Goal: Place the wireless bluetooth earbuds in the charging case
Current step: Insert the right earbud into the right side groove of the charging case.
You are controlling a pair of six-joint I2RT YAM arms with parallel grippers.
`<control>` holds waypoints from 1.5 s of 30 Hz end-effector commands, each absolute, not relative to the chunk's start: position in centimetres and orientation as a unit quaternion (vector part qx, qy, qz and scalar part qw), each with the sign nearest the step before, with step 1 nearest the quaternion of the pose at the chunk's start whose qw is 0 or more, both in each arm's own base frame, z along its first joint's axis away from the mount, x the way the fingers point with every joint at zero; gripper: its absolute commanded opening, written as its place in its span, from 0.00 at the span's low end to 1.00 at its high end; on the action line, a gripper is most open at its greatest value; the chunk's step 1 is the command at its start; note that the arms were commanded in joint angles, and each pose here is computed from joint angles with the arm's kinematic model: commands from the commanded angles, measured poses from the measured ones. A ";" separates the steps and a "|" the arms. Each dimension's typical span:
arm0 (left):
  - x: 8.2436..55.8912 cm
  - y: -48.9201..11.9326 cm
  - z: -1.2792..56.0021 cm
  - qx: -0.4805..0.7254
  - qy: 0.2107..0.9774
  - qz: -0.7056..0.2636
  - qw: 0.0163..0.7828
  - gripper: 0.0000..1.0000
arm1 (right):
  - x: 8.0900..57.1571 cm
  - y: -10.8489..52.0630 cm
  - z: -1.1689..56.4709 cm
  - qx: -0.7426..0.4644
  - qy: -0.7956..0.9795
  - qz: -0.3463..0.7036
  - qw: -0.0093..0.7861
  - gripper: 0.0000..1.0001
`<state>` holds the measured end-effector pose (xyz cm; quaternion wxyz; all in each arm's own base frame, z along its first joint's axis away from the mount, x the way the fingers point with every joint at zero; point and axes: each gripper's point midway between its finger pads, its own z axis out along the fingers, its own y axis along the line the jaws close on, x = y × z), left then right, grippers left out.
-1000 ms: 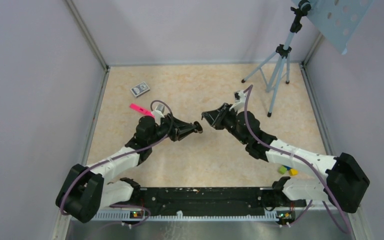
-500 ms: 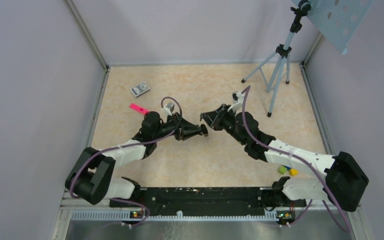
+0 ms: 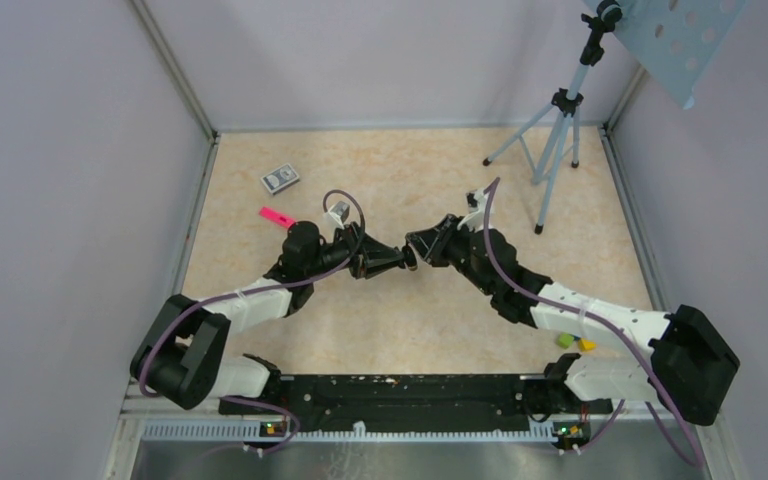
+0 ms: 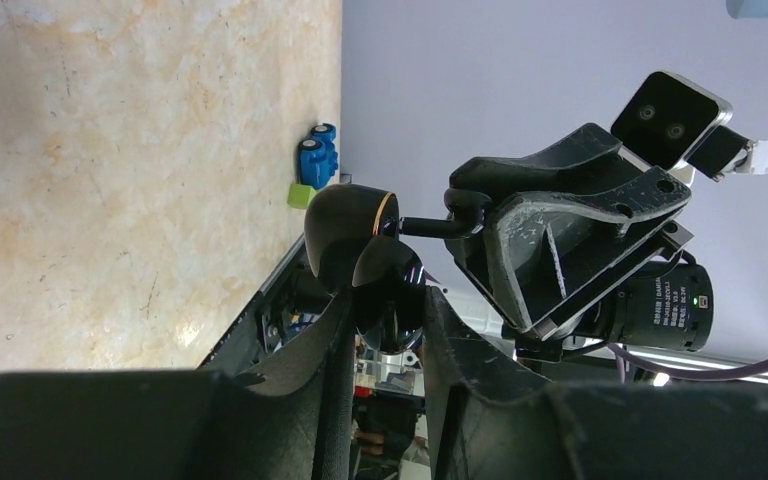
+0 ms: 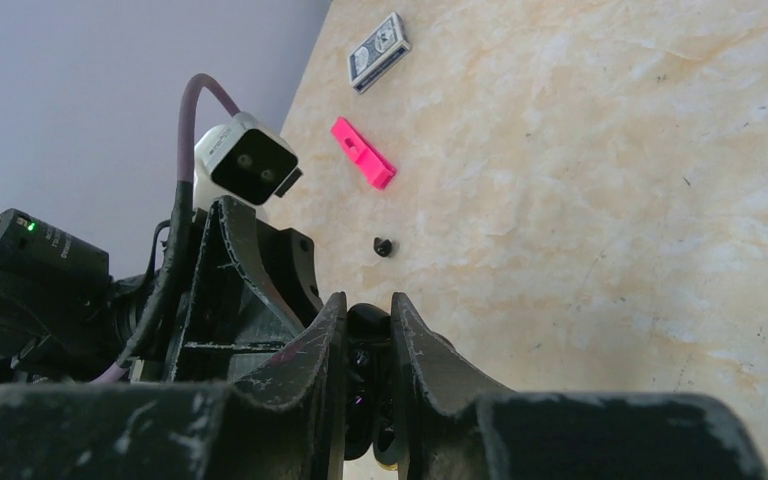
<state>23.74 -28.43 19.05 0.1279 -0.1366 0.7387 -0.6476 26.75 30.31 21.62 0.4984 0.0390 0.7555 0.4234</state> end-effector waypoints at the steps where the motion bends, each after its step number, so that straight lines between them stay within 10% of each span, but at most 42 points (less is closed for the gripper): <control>1: 24.1 -28.5 22.0 -0.103 0.715 -0.671 0.164 0.00 | 26.7 30.3 23.2 0.044 0.741 0.434 0.511 0.11; 45: 24.2 -28.2 22.6 -0.110 0.712 -0.670 0.178 0.00 | 26.4 30.8 20.7 0.037 0.769 0.383 0.510 0.11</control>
